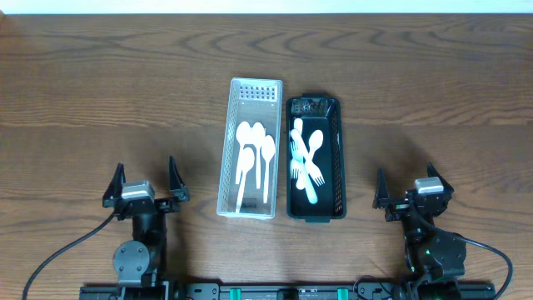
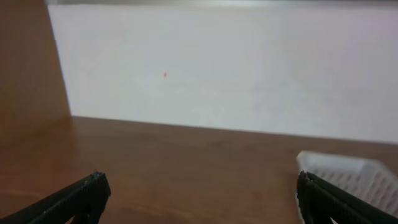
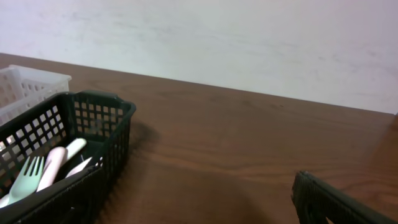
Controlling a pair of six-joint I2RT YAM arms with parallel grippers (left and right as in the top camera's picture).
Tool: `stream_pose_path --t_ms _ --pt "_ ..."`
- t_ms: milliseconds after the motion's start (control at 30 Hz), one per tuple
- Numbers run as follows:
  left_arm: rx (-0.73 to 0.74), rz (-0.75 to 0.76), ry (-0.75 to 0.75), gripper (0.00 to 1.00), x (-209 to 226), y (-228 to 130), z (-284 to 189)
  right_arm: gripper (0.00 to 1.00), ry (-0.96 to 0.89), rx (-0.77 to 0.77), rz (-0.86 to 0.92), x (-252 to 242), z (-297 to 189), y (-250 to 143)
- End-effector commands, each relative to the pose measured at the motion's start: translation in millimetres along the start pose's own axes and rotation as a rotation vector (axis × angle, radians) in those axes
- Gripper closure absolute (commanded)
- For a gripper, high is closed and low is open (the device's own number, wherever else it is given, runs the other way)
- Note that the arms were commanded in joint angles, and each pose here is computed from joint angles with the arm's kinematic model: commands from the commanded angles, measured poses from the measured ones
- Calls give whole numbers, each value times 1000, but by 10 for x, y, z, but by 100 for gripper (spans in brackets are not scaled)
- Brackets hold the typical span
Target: Pack container
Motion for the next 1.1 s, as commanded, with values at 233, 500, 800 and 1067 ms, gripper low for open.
stream_pose_path --t_ms 233,500,800,1067 --pt "239 8 7 2 14 -489 -56 1 26 1 -14 49 -3 -7" --pt "272 13 6 2 11 -552 -57 1 26 1 -14 49 -3 -7" --pt "272 13 6 2 11 -552 -57 1 26 1 -14 49 -3 -7" --pt "272 12 6 2 11 -552 -57 1 26 1 -14 49 -3 -7"
Point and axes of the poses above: each gripper's point midway between its finger pads, its own z axis out along the fingers, its own x axis along the line the jaws close on, y = z × x, the point moved 4 cm from there along -z, back along the fingers, and after that the axes turned 4 degrees about z, right-handed, at the moved point
